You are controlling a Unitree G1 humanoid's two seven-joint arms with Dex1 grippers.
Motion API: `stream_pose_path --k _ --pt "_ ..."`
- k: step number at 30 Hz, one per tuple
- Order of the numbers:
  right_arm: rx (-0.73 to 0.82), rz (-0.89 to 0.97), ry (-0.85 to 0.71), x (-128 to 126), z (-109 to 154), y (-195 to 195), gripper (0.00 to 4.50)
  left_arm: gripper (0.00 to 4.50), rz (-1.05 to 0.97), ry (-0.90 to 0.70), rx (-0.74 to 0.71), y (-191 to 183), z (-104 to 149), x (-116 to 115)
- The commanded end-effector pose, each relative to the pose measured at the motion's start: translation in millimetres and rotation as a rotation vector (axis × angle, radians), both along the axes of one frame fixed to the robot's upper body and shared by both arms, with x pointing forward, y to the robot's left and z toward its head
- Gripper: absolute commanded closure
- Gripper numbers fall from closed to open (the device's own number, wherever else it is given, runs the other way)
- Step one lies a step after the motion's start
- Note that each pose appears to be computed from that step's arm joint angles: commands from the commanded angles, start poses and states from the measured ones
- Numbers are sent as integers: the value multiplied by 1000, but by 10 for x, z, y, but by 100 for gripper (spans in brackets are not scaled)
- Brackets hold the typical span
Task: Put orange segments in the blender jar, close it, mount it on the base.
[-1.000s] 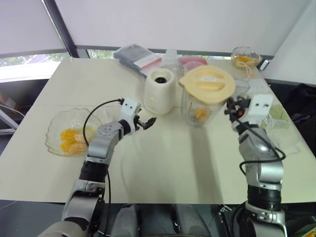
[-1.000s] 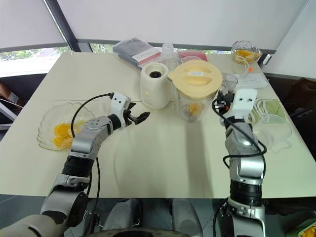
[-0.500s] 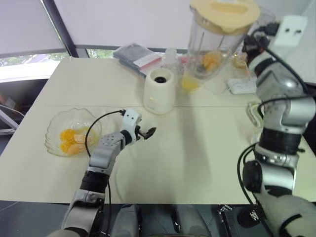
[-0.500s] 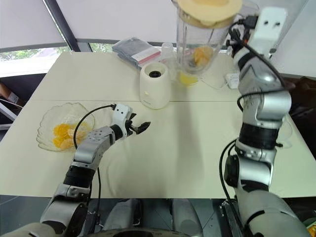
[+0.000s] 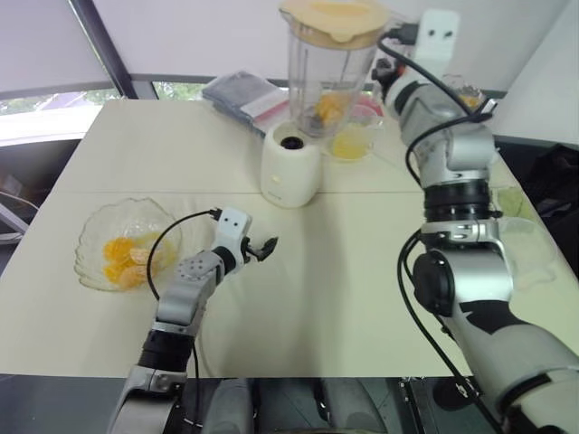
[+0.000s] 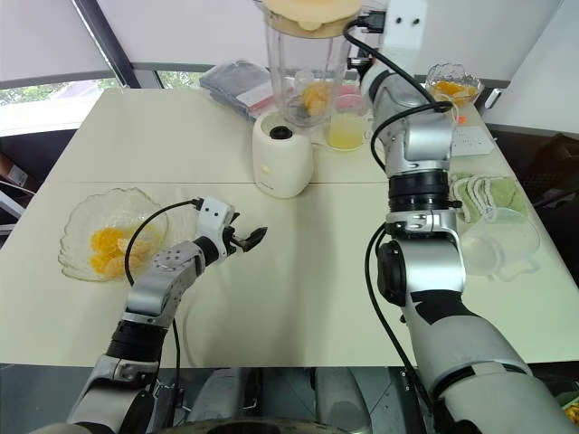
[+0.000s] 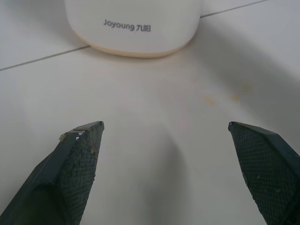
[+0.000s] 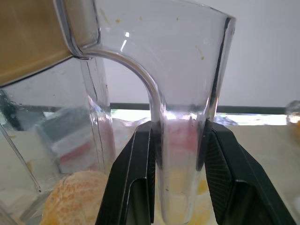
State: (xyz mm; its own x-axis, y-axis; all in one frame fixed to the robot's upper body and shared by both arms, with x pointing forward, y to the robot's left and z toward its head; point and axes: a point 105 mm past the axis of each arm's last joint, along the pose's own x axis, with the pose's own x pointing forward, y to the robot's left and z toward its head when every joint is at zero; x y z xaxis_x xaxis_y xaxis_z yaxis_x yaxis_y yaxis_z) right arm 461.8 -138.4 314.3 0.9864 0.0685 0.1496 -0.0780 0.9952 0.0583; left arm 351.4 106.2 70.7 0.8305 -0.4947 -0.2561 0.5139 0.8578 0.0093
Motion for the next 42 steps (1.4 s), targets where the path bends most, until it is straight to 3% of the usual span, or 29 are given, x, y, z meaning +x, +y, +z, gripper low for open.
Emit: stream_pose_path --k 1,10,24,42 --pt "26 31 -158 -103 470 168 355 5 -2 -48 0 -10 134 -26" --pt "48 65 -128 -118 334 412 355 5 41 -38 22 127 118 -42" --pt "-6 -6 -130 -105 278 242 355 5 15 -18 33 83 74 -80" --pt "26 0 -33 -42 -44 269 355 5 10 -15 42 99 64 -73"
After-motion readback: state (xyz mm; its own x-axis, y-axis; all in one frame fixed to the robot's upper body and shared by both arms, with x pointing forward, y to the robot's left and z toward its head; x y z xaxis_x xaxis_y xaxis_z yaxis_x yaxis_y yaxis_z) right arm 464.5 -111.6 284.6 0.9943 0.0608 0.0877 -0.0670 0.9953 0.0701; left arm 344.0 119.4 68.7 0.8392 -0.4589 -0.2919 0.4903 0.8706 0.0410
